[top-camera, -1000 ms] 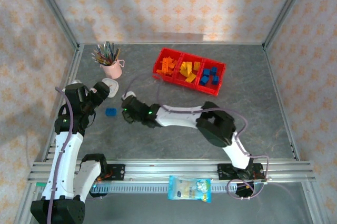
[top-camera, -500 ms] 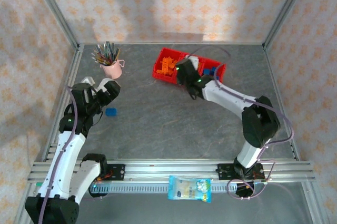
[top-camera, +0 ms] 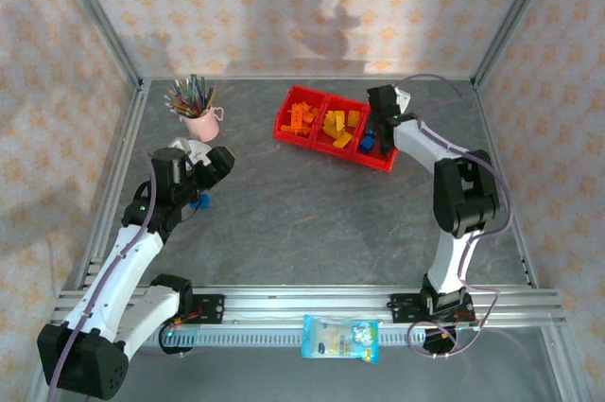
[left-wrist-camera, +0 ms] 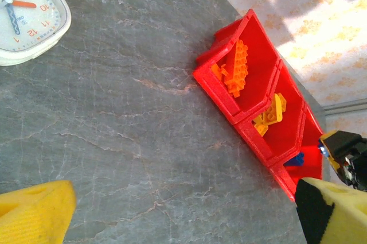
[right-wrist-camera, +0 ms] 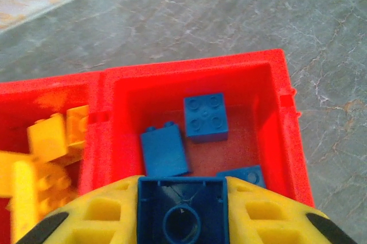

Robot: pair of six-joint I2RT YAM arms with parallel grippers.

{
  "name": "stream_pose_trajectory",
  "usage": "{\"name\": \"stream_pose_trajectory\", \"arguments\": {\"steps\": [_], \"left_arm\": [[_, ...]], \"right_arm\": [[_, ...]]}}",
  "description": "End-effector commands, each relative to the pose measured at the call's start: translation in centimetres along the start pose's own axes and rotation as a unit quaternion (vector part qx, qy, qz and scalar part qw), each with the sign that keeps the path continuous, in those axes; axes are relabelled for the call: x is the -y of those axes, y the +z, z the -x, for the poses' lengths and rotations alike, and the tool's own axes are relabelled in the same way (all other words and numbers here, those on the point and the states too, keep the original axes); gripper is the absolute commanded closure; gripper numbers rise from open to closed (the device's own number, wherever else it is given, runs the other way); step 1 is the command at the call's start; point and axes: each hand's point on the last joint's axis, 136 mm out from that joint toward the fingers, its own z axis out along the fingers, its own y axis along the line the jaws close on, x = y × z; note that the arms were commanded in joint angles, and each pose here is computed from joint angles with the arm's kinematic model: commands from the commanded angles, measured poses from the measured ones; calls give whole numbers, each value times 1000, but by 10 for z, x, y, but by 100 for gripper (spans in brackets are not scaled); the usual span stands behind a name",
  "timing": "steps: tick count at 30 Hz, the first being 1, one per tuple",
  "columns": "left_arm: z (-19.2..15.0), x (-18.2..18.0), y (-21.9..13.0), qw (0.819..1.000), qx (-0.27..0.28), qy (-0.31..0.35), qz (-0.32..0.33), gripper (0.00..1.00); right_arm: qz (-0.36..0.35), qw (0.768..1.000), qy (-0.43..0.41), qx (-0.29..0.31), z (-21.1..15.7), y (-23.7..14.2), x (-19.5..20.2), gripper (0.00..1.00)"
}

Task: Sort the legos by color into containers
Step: Place the lego in the container, then rotate the lego at the middle-left of the table.

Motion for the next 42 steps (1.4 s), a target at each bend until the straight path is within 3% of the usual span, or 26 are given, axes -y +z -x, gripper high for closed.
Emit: {"name": "stream_pose_trajectory", "arguments": {"steps": [1,7,11,21,29,33,38,42], "left_arm": [[6,1,2,1000,16,2,1,1],[7,-4,-2,1000,23,5,12,1],[4,-11,-2,999,22,6,27,1],[3,-62,-3,991,38,-8,127,1],[4,-118,12,977,20,-38,207,1],[-10,-138,22,970,14,-84,227,1],[-24,-155,33,962,9,-105,251,5],[-29,-157,45,959,2,-113,261,8]], "right_arm": [[0,1000,-19,9,14,1,-8,62],[17,999,-26,14,22,-14,-11,45],[58,998,-35,3,13,-33,-23,41],[213,970,-111,-40,-61,-107,-86,24],[315,930,-172,-80,-139,-157,-128,12],[369,907,-181,-96,-172,-182,-148,9],[401,891,-188,-99,-194,-197,-163,5],[400,892,-188,-95,-193,-196,-165,4]]}}
